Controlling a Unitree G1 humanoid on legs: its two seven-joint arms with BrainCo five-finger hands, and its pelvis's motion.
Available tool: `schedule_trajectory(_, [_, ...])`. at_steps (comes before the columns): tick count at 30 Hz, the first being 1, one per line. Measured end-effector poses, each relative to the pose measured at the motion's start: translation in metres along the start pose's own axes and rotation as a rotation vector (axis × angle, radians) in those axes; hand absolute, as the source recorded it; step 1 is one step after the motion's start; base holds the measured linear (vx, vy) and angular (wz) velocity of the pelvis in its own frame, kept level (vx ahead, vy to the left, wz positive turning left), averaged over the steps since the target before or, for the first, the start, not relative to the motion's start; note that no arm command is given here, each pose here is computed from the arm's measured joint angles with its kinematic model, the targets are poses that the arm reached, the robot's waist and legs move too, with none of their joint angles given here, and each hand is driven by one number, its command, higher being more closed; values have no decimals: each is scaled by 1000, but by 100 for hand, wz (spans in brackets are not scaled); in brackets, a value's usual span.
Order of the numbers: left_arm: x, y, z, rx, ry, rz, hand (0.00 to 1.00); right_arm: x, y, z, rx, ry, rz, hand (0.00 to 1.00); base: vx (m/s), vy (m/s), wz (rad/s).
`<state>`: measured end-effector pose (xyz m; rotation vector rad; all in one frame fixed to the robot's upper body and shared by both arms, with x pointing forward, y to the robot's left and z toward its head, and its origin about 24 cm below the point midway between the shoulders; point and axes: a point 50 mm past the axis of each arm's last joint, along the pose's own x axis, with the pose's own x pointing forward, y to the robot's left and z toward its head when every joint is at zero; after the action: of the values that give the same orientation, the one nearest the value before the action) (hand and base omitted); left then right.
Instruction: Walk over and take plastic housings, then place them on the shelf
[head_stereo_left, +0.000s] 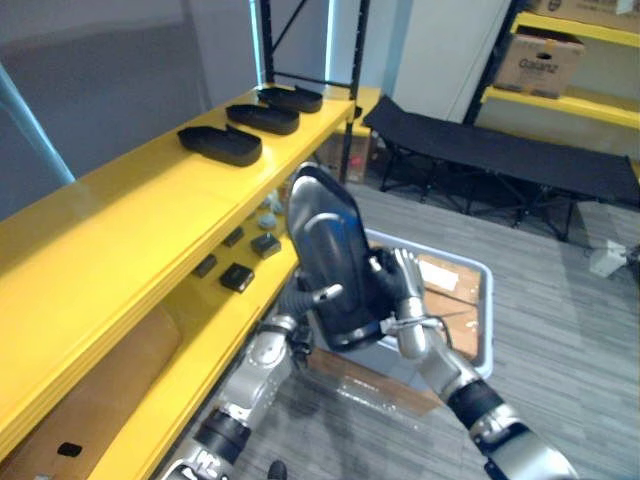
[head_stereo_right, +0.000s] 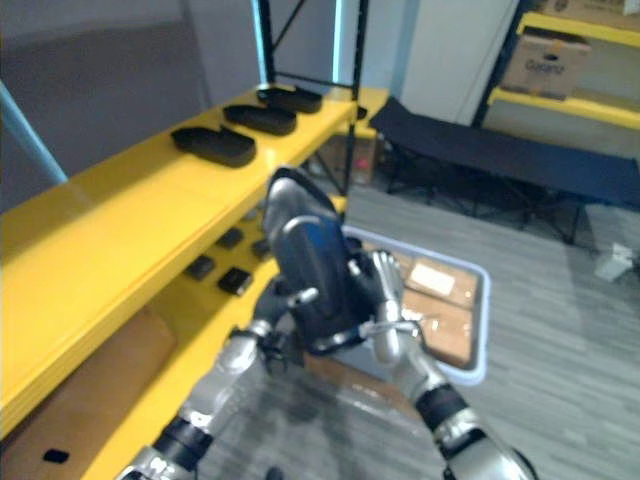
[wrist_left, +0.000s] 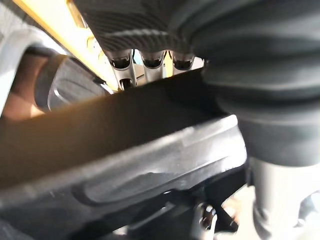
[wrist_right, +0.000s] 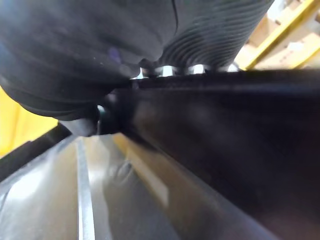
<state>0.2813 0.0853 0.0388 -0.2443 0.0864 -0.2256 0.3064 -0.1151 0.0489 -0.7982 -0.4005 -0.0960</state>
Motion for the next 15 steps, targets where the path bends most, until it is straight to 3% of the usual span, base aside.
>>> schedule_trajectory(5, [0,7,-1,-65,1,46,100,-2,2,12,57,-31,-29,100,-1,-2,-1])
schedule_trajectory(15, [3,7,2,-69,-8,56,100,-1,3,18,82,-37,-53,100,-4,3,-6])
